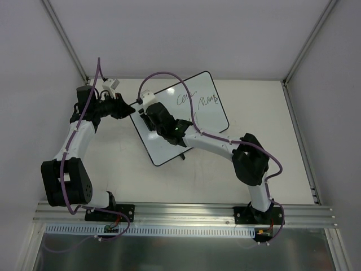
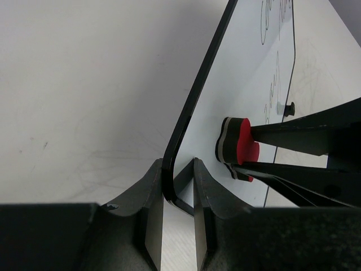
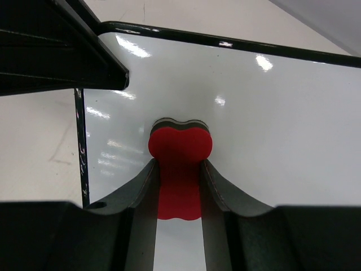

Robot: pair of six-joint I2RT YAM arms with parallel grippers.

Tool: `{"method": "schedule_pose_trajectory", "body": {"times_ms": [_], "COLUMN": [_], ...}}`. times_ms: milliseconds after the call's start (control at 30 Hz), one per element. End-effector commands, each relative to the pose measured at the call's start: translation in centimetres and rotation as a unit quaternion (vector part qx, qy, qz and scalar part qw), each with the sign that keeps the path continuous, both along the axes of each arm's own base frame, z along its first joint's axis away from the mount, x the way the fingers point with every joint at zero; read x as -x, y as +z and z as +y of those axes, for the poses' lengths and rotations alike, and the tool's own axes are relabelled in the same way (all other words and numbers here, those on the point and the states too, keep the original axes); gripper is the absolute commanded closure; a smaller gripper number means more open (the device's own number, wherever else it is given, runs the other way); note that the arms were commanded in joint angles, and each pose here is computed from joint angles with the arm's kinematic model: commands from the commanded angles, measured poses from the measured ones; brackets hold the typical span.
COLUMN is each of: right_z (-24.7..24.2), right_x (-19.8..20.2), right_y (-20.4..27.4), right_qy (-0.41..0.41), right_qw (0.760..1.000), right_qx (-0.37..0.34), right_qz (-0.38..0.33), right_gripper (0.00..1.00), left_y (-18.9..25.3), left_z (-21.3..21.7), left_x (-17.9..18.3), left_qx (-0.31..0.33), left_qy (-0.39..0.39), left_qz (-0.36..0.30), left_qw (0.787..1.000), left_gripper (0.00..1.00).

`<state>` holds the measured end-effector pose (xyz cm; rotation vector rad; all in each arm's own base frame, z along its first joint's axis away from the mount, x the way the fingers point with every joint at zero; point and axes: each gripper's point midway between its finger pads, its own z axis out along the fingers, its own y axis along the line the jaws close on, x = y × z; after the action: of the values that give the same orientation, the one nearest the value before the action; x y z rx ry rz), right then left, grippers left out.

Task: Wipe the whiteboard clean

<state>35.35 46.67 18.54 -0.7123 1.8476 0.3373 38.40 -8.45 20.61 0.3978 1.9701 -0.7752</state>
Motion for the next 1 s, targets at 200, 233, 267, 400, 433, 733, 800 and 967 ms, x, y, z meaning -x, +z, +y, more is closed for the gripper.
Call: {"method": "schedule_pose_trajectory", "body": {"times_ms": [200, 233, 267, 400, 433, 733, 800, 967], "right_z": [-3.6, -3.7, -3.9, -5.2, -6.0, -7.7, -8.4, -9.2], "right_x": [1.5, 2.3, 2.8, 6.0, 6.7, 11.1, 11.9, 11.7], "right_y": [-5.3, -6.1, -6.3, -9.9, -11.2, -14.9, -15.9, -16.1], "right_qy": [-0.004, 0.006, 0.012, 0.037, 0.039, 0.063, 0.064, 0.050], "right_qw": [0.999, 0.998, 0.998, 0.994, 0.992, 0.983, 0.981, 0.982], "right_qx": [0.019, 0.019, 0.017, 0.048, 0.062, 0.093, 0.104, 0.110], "right_qz": [0.051, 0.064, 0.066, 0.093, 0.102, 0.142, 0.151, 0.147], "right_gripper": [1.00, 1.00, 1.00, 1.00, 1.00, 1.00, 1.00, 1.00], "left_y": [0.4, 0.4, 0.3, 0.4, 0.3, 0.3, 0.4, 0.4], "left_z": [-1.9, -1.9, -1.9, -1.9, -1.9, -1.9, -2.0, -2.0], "left_x": [0.7, 0.7, 0.7, 0.6, 0.6, 0.5, 0.6, 0.6], "left_qx": [-0.022, -0.023, -0.022, -0.021, -0.020, -0.019, -0.019, -0.019], "left_qy": [-0.044, -0.044, -0.044, -0.045, -0.045, -0.045, -0.046, -0.046], "left_qz": [-0.023, -0.024, -0.022, -0.022, -0.020, -0.019, -0.020, -0.020], "left_qw": [0.999, 0.998, 0.999, 0.999, 0.999, 0.999, 0.999, 0.999], "left_gripper": [1.00, 1.00, 1.00, 1.00, 1.00, 1.00, 1.00, 1.00]}}
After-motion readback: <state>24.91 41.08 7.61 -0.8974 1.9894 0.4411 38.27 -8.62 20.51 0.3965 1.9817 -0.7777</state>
